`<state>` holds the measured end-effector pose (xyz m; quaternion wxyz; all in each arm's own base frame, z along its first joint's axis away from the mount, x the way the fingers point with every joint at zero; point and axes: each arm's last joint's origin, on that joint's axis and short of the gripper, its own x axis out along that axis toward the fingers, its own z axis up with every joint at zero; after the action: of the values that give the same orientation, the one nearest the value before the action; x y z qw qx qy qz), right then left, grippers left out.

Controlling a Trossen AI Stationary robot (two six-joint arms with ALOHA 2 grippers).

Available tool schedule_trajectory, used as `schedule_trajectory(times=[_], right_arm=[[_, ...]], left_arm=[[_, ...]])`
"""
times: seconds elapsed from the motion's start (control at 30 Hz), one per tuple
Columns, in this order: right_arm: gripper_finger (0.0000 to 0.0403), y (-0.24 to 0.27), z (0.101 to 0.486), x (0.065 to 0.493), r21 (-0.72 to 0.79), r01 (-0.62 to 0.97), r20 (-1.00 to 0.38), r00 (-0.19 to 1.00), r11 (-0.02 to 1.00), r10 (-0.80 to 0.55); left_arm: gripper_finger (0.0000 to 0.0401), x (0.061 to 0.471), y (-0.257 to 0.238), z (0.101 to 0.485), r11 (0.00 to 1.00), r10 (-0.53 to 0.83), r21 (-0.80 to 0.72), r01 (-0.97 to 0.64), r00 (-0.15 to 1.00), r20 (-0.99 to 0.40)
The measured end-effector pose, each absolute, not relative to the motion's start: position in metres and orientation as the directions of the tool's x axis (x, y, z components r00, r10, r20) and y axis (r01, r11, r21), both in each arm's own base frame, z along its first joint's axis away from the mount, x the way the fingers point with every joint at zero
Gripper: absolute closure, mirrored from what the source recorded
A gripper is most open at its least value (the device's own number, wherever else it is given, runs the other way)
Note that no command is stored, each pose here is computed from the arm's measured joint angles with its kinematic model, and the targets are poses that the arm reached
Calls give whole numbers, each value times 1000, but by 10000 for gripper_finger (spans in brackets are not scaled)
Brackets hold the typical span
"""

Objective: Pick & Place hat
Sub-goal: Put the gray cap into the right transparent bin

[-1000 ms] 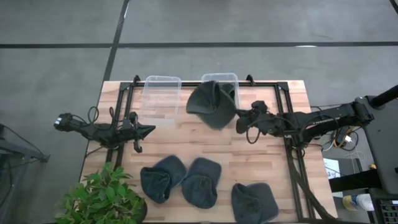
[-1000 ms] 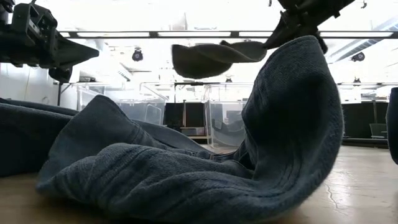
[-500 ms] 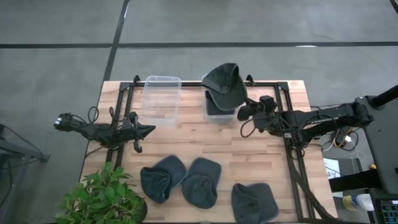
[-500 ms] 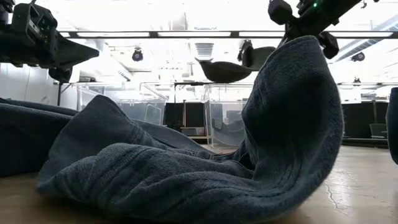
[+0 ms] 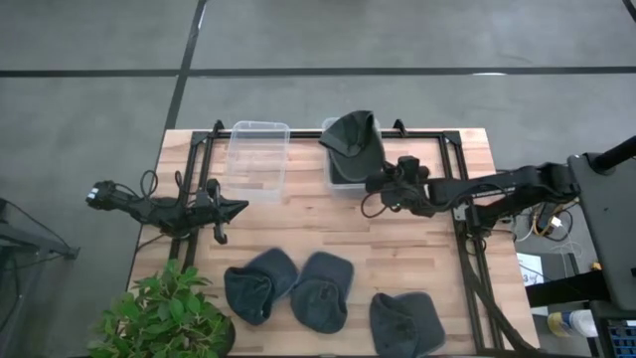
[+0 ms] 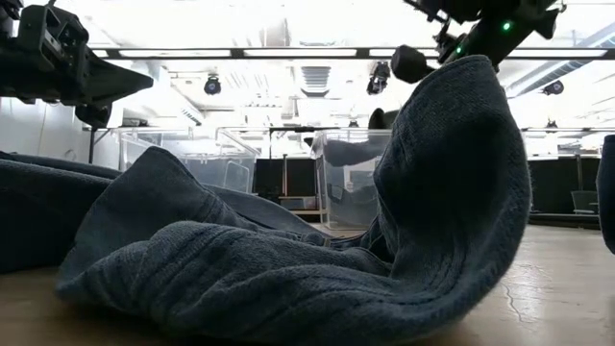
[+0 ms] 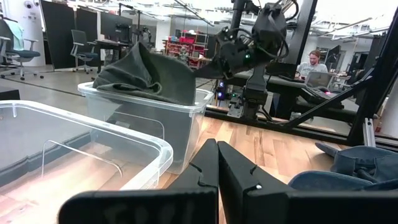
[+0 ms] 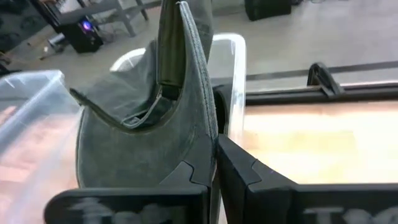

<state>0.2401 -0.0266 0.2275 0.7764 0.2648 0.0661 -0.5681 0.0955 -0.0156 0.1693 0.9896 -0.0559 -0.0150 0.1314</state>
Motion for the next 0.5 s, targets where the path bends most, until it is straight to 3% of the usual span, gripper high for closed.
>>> schedule_trajectory(times=[0.2, 0.5], right_arm=[[356, -27, 229, 243, 355, 905, -409, 375, 234, -832], [259, -27, 231, 244, 360, 871, -497, 482, 334, -722]], left_arm=[[401, 96, -16, 169, 959, 262, -115, -259, 965, 15], [401, 96, -16, 169, 959, 262, -115, -259, 965, 15]])
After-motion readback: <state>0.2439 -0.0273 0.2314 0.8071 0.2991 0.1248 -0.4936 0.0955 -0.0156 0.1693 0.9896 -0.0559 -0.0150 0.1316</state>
